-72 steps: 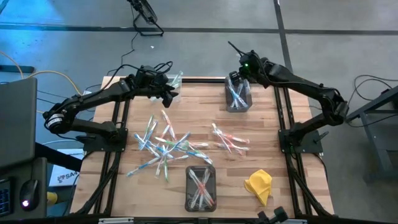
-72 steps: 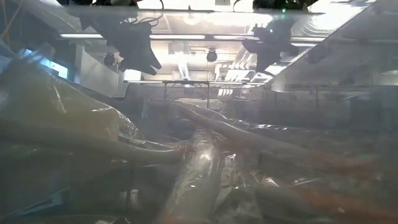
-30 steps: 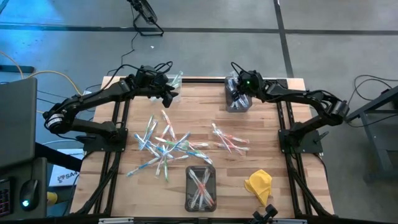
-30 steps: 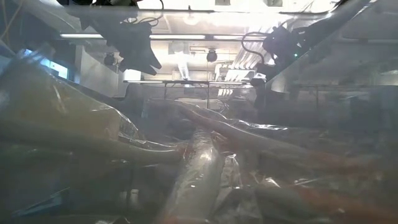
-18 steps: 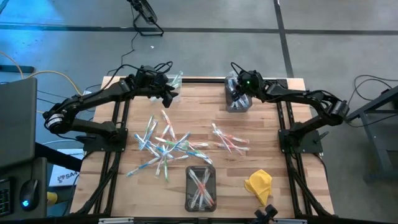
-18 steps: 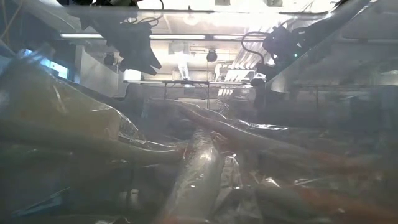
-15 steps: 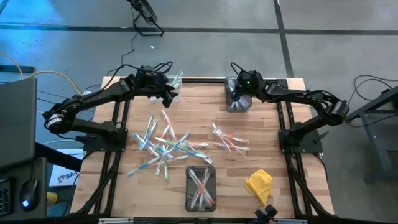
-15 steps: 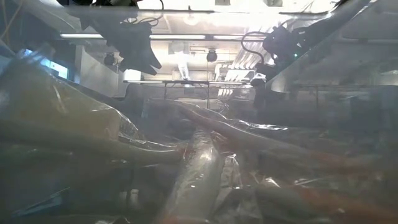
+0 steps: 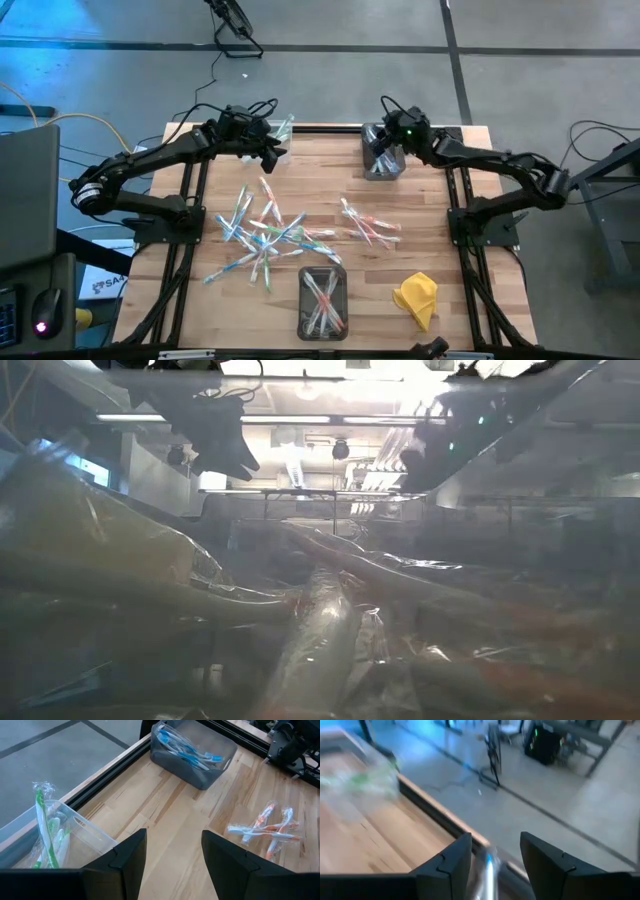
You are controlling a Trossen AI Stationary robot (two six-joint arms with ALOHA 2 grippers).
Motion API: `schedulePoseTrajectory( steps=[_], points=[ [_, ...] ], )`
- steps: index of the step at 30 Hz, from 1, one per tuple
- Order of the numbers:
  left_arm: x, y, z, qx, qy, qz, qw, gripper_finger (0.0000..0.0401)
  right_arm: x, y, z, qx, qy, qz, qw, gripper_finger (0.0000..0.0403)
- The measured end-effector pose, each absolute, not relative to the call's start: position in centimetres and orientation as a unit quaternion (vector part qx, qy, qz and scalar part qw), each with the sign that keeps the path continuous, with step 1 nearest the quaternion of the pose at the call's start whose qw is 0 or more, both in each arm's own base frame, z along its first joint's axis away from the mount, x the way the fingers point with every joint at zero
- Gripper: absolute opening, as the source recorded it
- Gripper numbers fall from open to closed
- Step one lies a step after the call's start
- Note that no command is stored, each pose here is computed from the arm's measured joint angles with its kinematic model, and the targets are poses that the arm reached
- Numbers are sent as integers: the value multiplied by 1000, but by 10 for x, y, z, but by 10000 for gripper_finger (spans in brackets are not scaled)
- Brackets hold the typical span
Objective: Pick & Place Toothbrushes
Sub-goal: Put the orange toothbrush into the bottom black bin
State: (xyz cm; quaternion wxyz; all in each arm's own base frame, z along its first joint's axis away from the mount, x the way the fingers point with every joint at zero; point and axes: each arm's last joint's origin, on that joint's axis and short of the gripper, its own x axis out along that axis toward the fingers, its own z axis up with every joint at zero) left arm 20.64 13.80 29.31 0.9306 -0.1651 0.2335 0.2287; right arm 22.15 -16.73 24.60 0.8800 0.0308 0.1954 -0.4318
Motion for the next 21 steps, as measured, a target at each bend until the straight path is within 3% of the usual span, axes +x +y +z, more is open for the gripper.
schedulePoseTrajectory(
  steps=[11,21],
  points=[
    [206,138,293,-164,234,230,930,187,212,-126,301,6,61,-382,922,141],
    [206,138,293,-164,234,230,930,187,220,-101,314,4,11,-334,943,138]
  ],
)
